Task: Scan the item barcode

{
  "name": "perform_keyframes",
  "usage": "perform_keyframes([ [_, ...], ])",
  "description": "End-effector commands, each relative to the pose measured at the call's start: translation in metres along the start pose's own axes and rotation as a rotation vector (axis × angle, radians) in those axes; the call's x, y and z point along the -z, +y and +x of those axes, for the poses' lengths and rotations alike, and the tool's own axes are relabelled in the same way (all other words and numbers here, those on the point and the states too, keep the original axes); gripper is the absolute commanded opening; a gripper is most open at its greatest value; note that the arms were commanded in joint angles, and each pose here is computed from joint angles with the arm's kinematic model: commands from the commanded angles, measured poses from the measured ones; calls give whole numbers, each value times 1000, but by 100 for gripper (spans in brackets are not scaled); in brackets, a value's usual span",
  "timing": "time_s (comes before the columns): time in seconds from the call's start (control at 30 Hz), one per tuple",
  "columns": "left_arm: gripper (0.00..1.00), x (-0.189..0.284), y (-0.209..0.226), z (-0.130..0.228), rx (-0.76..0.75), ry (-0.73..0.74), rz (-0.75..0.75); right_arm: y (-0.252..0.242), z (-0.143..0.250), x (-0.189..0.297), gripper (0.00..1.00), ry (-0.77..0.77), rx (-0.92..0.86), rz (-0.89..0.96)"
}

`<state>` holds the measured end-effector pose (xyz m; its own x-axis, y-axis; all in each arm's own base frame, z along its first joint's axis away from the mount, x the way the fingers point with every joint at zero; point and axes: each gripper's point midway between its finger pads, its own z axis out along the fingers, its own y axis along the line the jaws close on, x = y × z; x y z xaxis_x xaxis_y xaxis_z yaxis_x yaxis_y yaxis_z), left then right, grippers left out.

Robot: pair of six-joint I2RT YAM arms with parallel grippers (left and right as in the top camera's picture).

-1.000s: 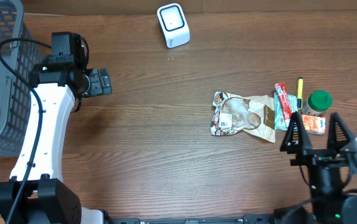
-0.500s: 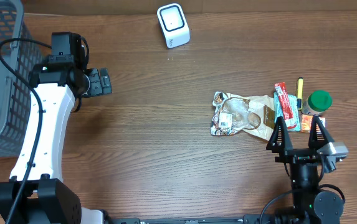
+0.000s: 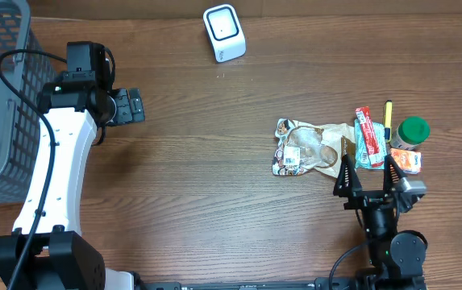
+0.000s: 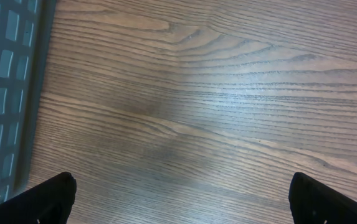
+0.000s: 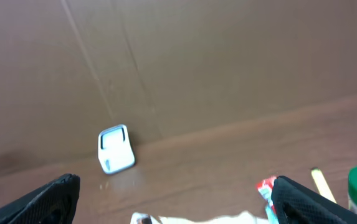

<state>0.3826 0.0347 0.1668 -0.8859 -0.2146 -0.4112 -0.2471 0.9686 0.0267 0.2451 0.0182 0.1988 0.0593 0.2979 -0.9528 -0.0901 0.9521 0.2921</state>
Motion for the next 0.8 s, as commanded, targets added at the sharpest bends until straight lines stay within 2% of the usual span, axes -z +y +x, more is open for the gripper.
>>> perform_keyframes([
  [0.0, 100, -3, 1, 0, -4, 6, -2, 4, 3, 0, 100, 4, 60, -31],
  [0.13, 100, -3, 1, 0, -4, 6, -2, 10, 9, 1, 100, 26, 147, -69],
  [0.3, 100, -3, 1, 0, -5, 7, -2, 16, 34, 4, 100, 124, 266, -133],
  [0.43, 100, -3, 1, 0, -4, 6, -2, 22, 34, 4, 100, 113, 370, -169],
  [0.77, 100, -3, 1, 0, -5, 7, -2, 21, 33, 4, 100, 111, 383, -169],
])
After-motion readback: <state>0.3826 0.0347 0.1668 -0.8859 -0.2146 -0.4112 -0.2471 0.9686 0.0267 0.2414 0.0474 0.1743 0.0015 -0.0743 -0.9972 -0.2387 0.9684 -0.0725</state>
